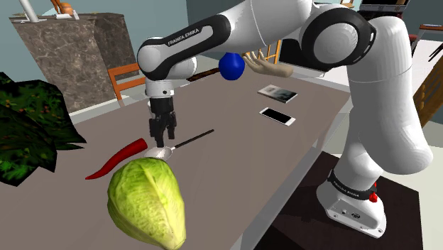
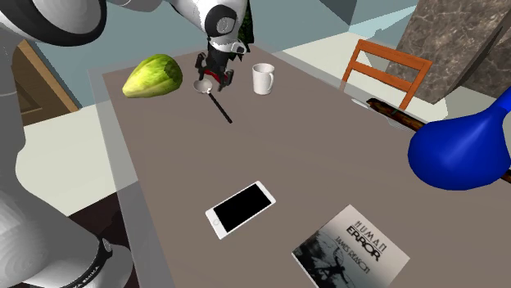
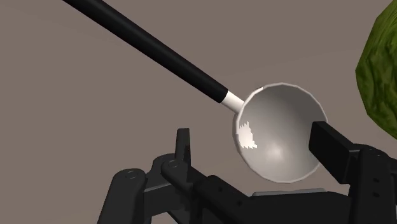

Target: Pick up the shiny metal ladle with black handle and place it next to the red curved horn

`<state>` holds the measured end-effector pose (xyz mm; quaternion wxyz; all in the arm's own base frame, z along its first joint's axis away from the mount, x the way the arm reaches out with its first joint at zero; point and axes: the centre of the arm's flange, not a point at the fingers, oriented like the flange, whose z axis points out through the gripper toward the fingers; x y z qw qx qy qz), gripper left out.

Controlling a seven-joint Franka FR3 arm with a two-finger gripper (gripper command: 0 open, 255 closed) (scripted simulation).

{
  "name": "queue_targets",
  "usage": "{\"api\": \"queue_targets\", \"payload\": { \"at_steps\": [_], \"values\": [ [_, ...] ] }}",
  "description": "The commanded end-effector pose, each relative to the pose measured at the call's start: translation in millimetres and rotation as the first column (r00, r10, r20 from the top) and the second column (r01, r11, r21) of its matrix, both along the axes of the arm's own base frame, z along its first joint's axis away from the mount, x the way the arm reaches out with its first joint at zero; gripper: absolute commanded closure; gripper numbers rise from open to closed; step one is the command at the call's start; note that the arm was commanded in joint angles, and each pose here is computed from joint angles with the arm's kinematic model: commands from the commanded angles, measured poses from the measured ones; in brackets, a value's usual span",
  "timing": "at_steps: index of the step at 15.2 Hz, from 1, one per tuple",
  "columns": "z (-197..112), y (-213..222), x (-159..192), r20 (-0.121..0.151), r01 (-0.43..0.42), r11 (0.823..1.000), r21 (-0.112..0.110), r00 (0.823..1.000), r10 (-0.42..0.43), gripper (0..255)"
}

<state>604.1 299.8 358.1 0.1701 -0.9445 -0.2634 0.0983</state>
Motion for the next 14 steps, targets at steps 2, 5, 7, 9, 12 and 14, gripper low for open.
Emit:
{"api": "queue_targets", "payload": {
  "at_steps": [2,5,7,9,12,14],
  "values": [
    [0,0,0,0.000,0.000,1.000,0.000,1.000,0.000,0],
    [37,-11,11,0.000,0.000,1.000,0.000,1.000,0.000,0],
    [46,-13,14,0.000,0.000,1.000,0.000,1.000,0.000,0],
    [46,-13,14,0.000,0.000,1.000,0.000,1.000,0.000,0],
    [46,-13,14,0.000,0.000,1.000,0.000,1.000,0.000,0],
    [46,-13,14,0.000,0.000,1.000,0.000,1.000,0.000,0]
  ]
}}
